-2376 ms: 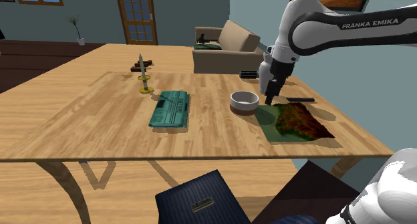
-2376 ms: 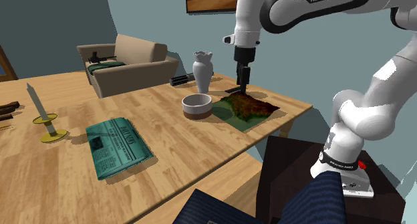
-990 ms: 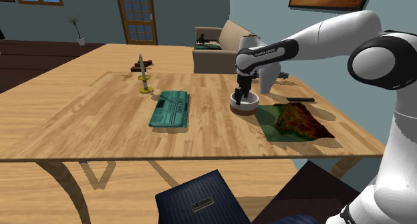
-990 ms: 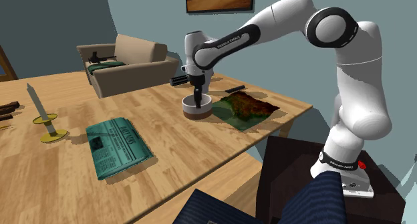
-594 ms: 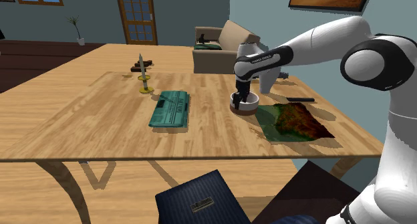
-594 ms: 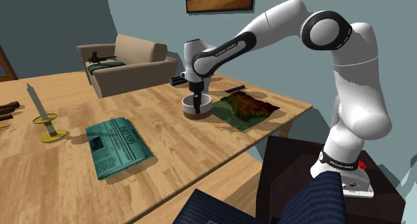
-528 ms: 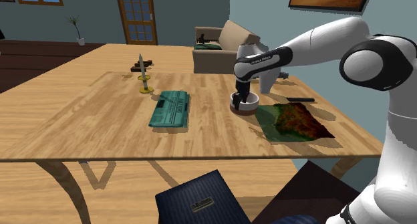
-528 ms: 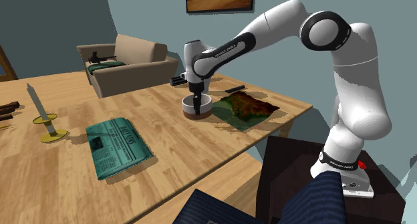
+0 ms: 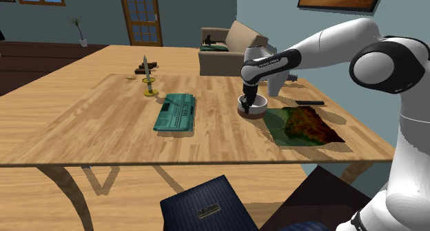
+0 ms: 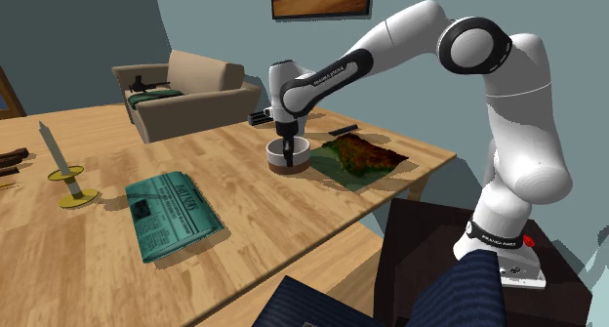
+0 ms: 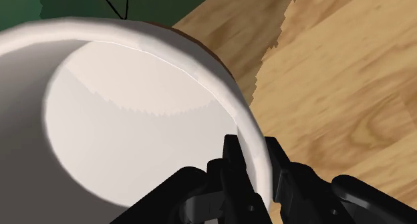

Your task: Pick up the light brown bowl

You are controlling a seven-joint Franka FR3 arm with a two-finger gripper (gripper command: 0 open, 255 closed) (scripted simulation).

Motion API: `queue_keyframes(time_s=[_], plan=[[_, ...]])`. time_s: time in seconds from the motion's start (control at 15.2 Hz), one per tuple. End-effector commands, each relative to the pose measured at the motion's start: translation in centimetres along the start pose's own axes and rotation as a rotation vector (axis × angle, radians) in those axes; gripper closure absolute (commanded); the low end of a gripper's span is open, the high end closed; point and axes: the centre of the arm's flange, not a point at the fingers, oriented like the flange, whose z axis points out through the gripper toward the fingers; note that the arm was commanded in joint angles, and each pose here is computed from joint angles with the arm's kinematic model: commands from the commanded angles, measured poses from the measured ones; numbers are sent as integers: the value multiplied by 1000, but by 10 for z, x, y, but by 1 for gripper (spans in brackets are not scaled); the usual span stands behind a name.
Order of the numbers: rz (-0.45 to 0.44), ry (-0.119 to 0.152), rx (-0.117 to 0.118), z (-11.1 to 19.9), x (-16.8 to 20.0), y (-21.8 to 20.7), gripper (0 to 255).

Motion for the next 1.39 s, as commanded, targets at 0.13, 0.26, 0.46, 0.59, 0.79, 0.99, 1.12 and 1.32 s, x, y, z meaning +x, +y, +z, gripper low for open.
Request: queue_keyframes(time_s=[0.13, 0.26, 0.46, 0.59, 0.79, 0.99, 1.12, 1.32], plan=[[0, 0, 0, 0, 0, 0, 255], [0, 0, 0, -5, 0, 0, 255], [0, 0, 0, -21, -1, 0, 255], [0, 0, 0, -32, -1, 1, 255], [0, 0, 0, -47, -2, 1, 255], [0, 0, 0, -63, -3, 2, 255], [0, 0, 0, -74, -3, 2, 255], [0, 0, 0, -80, -3, 2, 255]])
